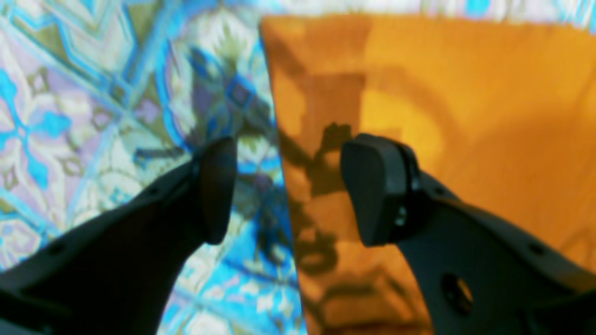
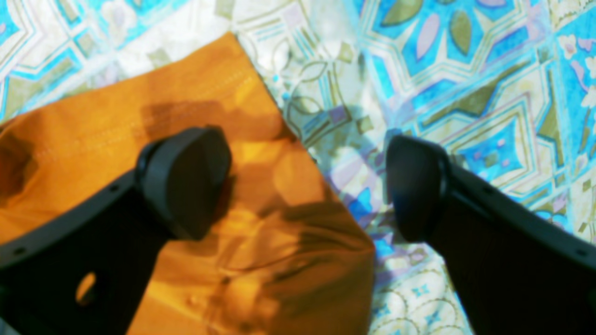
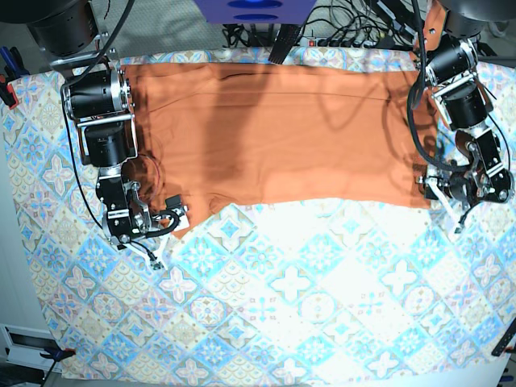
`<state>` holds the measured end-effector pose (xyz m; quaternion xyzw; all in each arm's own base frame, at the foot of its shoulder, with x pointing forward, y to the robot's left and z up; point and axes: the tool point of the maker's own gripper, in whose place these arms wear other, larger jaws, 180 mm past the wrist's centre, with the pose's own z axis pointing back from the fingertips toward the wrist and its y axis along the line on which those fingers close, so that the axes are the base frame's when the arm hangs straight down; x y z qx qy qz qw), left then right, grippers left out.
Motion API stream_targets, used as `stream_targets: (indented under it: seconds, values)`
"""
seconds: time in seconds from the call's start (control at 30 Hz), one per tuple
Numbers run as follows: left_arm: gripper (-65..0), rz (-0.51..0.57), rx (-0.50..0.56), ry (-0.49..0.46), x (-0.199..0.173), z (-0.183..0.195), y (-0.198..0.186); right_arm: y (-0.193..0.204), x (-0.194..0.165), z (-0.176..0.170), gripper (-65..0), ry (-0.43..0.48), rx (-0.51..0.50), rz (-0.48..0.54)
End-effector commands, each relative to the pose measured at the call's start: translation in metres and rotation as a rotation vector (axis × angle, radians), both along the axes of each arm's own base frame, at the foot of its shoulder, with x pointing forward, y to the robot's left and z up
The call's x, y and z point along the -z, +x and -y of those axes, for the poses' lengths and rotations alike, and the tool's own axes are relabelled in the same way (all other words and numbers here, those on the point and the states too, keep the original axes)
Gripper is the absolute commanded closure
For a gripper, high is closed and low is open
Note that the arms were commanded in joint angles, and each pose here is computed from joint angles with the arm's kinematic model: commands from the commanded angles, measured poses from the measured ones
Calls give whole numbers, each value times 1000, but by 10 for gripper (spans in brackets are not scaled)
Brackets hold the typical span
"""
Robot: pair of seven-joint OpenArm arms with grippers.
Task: Fold the T-shirt properly
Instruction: 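Lower both grippers and pinch the orange shirt's unfolded side edge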
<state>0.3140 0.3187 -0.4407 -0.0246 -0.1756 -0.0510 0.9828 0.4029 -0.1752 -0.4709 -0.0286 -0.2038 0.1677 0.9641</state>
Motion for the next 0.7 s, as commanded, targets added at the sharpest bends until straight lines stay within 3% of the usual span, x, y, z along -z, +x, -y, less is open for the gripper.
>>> stream_targets:
  seconds: [0.0,0.33,0.67]
  values:
    - [-379,65,2,-6,-12,0,16,11,-12,8,-546,-25,8,27]
    - [-379,130,-2,-21,-14,3,26,11,-12,8,-546,-25,9,25]
    - [-379,136,-54,-151,16,19,29,10,-11,9,-546,-26,9,21]
